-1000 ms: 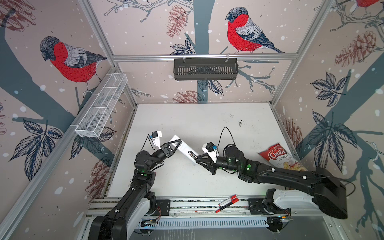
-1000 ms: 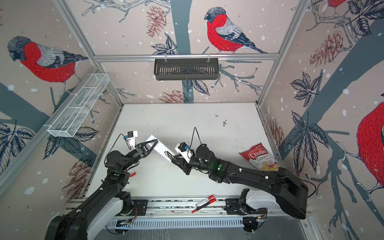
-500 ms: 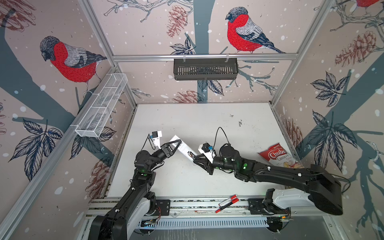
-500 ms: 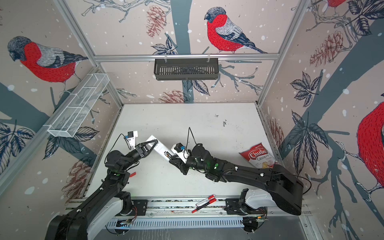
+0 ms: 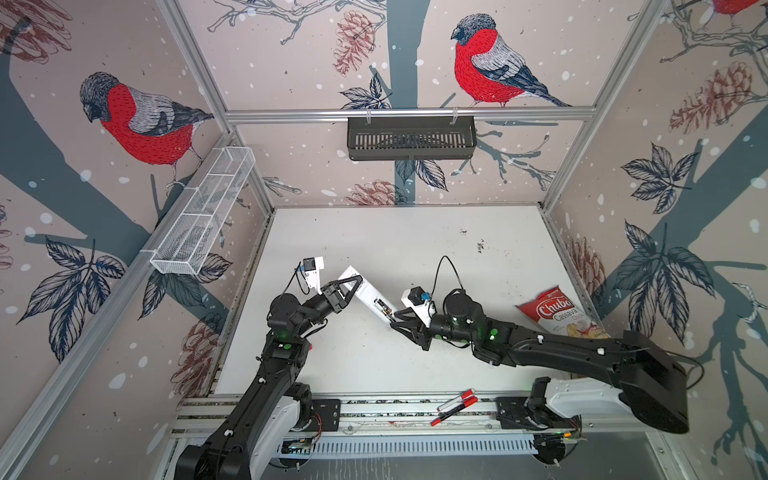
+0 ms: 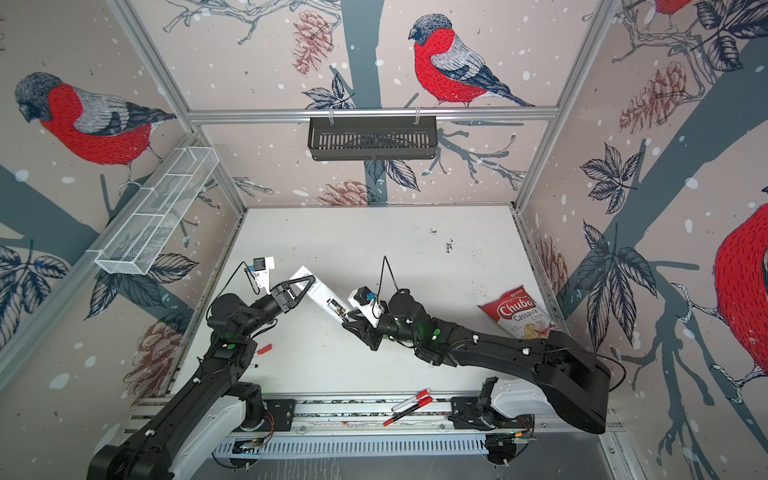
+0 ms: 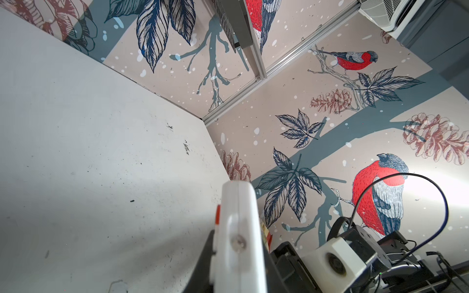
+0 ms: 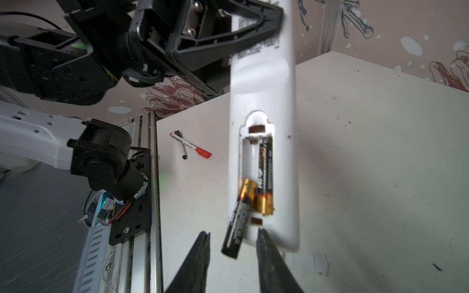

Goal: Load the batteries into the remote control
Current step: 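Move the open right gripper back over a battery on the table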

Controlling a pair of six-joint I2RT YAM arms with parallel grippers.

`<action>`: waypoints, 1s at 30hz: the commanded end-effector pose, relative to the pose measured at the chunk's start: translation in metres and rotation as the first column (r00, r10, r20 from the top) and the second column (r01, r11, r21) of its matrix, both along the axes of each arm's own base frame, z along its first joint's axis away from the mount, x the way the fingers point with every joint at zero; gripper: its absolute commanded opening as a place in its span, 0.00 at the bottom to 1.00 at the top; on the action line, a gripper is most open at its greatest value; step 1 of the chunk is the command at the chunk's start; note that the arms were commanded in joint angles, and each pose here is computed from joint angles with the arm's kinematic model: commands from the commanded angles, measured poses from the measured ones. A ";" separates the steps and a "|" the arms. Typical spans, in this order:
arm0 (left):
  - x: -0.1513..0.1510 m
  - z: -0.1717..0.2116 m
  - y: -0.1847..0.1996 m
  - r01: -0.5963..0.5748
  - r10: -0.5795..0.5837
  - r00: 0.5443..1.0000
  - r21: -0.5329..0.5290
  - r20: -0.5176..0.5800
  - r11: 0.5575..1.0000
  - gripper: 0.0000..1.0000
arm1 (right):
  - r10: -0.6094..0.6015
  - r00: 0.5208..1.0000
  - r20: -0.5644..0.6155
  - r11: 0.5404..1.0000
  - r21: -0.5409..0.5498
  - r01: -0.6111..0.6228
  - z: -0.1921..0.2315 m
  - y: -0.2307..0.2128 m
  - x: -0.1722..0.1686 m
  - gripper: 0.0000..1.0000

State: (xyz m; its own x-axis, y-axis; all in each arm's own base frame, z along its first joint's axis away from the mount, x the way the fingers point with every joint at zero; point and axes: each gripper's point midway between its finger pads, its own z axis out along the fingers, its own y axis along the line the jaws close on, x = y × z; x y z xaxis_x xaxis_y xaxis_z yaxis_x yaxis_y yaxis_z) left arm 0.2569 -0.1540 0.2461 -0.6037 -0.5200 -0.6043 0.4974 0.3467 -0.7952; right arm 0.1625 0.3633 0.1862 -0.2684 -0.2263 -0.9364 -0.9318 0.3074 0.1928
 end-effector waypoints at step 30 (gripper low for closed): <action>0.007 -0.039 0.009 -0.075 0.077 0.997 0.076 -0.019 0.994 0.00 | -0.169 0.957 -0.235 0.934 -0.347 0.079 -0.115 -0.042 -0.003 0.42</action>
State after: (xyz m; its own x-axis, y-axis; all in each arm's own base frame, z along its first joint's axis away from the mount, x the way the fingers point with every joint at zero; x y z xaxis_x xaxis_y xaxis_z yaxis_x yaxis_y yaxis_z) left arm 0.2623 -0.1483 0.2071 -0.5987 -0.5164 -0.6123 0.4510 0.4143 -0.7905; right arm 0.1576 0.3235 0.0840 -0.5486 -0.3885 -0.7403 -0.7987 0.5052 0.3268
